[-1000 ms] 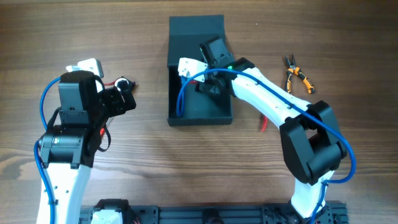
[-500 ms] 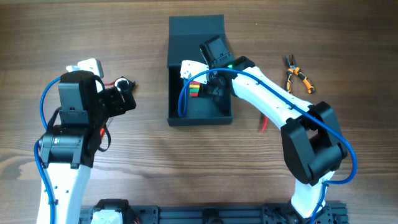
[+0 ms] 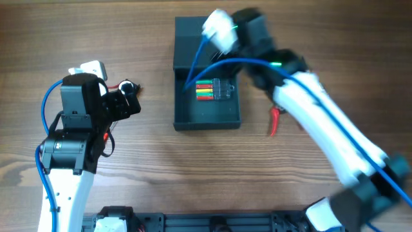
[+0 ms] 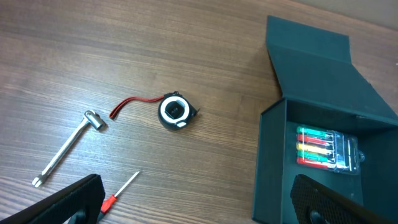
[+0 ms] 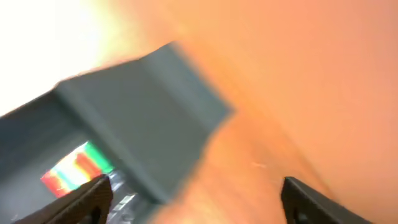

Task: Pack container
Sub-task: 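Release the case and move the right gripper to the orange pliers, then grasp the orange-black pliers by the handle with the right gripper, then carry the pliers into the green box and release them, then move the right gripper to the red wire strippers and grasp them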

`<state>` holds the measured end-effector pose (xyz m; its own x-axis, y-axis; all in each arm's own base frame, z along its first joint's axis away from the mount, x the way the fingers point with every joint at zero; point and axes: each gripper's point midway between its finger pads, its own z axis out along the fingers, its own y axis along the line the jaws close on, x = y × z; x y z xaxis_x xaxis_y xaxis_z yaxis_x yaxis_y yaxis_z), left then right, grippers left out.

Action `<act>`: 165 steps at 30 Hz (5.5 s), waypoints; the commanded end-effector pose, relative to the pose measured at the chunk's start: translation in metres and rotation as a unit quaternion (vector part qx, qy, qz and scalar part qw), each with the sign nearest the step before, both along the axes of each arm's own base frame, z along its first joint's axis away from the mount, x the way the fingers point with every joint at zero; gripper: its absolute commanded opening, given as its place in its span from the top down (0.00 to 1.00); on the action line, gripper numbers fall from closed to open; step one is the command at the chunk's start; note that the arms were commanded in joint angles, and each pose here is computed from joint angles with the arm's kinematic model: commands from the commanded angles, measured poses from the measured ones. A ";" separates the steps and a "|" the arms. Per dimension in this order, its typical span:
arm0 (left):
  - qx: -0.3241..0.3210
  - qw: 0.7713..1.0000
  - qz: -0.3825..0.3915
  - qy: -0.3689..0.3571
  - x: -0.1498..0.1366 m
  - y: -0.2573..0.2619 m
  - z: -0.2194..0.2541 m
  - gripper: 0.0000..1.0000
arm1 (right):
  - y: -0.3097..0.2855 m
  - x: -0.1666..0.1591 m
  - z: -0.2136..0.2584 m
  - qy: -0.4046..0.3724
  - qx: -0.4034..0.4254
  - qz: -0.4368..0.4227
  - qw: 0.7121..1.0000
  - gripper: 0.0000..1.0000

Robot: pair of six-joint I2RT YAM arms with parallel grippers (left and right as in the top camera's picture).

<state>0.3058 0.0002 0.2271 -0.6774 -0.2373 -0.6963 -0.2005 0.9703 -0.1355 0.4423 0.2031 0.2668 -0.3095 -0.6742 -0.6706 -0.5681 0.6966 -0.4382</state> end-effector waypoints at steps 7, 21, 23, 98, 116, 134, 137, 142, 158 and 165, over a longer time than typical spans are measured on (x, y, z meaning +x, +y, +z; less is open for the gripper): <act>0.007 1.000 0.000 -0.010 0.002 0.003 0.008 0.00 | -0.199 -0.007 -0.063 0.192 0.201 -0.288 0.916 0.00; 0.007 1.000 0.000 -0.010 0.002 0.003 0.008 0.00 | -0.238 -0.026 -0.197 0.348 0.169 -0.432 0.815 0.21; 0.007 1.000 0.000 -0.010 0.002 0.003 0.008 0.00 | -0.237 -0.028 -0.209 0.361 0.163 -0.433 0.809 0.25; 0.007 1.000 0.000 -0.010 0.002 0.003 0.008 0.00 | 0.022 -0.108 -0.075 0.181 -0.079 0.233 0.952 0.96; 0.007 1.000 0.000 -0.010 0.002 0.003 0.008 0.00 | 0.045 -0.119 -0.204 0.312 -0.166 0.274 0.894 0.96; 0.007 1.000 0.000 -0.010 0.002 0.003 0.008 0.00 | 0.055 -0.120 -0.207 0.322 -0.144 0.253 0.901 0.48; 0.007 1.000 0.000 -0.010 0.002 0.003 0.008 0.00 | 0.050 -0.103 -0.182 0.284 -0.154 0.221 0.920 0.50; 0.007 1.000 0.000 -0.010 0.002 0.003 0.008 0.00 | 0.008 -0.047 -0.094 0.138 -0.149 0.019 0.979 0.43; 0.007 1.000 0.000 -0.010 0.002 0.003 0.008 0.00 | -0.183 -0.029 -0.128 0.277 0.097 -0.305 0.906 0.20; 0.007 1.000 0.000 -0.010 0.002 0.003 0.008 0.00 | -0.179 -0.087 -0.213 0.390 0.058 -0.261 0.881 0.18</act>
